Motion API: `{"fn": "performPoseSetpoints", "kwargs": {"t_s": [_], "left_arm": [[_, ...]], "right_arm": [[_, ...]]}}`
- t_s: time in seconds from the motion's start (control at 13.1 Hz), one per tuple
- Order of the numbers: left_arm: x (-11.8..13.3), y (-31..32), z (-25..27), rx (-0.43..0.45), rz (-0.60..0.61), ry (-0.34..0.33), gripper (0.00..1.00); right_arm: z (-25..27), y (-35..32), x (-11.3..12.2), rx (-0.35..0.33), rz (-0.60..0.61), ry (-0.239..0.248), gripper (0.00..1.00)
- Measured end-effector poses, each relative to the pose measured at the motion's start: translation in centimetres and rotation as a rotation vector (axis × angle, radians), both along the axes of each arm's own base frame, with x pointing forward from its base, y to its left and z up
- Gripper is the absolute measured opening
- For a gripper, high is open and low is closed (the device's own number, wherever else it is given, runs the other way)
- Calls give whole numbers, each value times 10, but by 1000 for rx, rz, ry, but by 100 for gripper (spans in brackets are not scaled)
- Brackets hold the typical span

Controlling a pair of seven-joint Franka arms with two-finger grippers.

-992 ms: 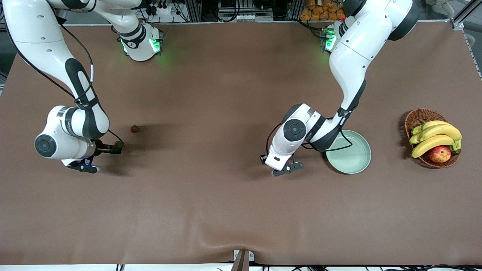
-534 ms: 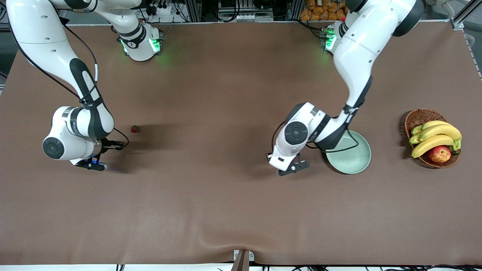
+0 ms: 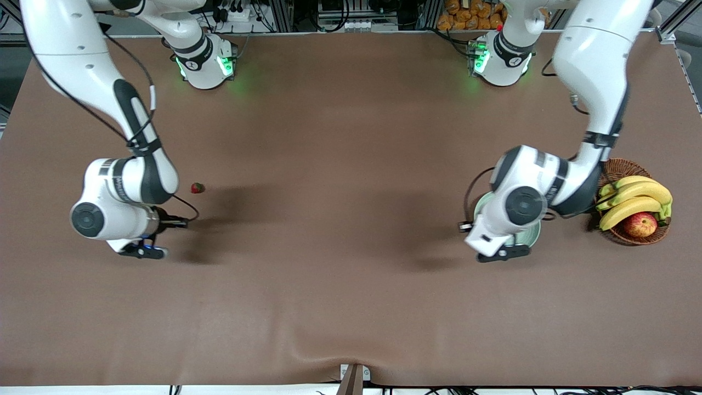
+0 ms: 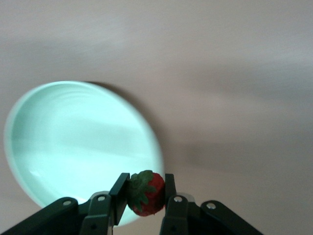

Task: Collect all strawberries into plate
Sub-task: 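Lower the strawberry onto the plate while the right gripper grasps another, then carry the second strawberry to the table middle and release it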

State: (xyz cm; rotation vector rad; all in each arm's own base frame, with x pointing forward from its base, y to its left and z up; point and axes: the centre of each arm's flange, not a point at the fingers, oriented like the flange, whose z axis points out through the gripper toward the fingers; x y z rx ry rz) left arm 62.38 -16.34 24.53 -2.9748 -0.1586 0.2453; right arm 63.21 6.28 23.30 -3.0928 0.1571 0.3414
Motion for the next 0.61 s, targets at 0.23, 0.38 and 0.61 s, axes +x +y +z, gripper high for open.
{"fn": "performPoseSetpoints", "kwargs": {"t_s": [0.23,0.38,0.61], "left_arm": [[-10,63,-41,41,-23,-34,34],[-14,83,-52,19,-20,-51,48],[-11,64,-37,-4,-45,-85,80]], "right_arm": [[18,156,-12,149,-121,-5,33],[23,254,-26,265,-225,-35,33],[4,343,-37,453,-395,-157,33]]}}
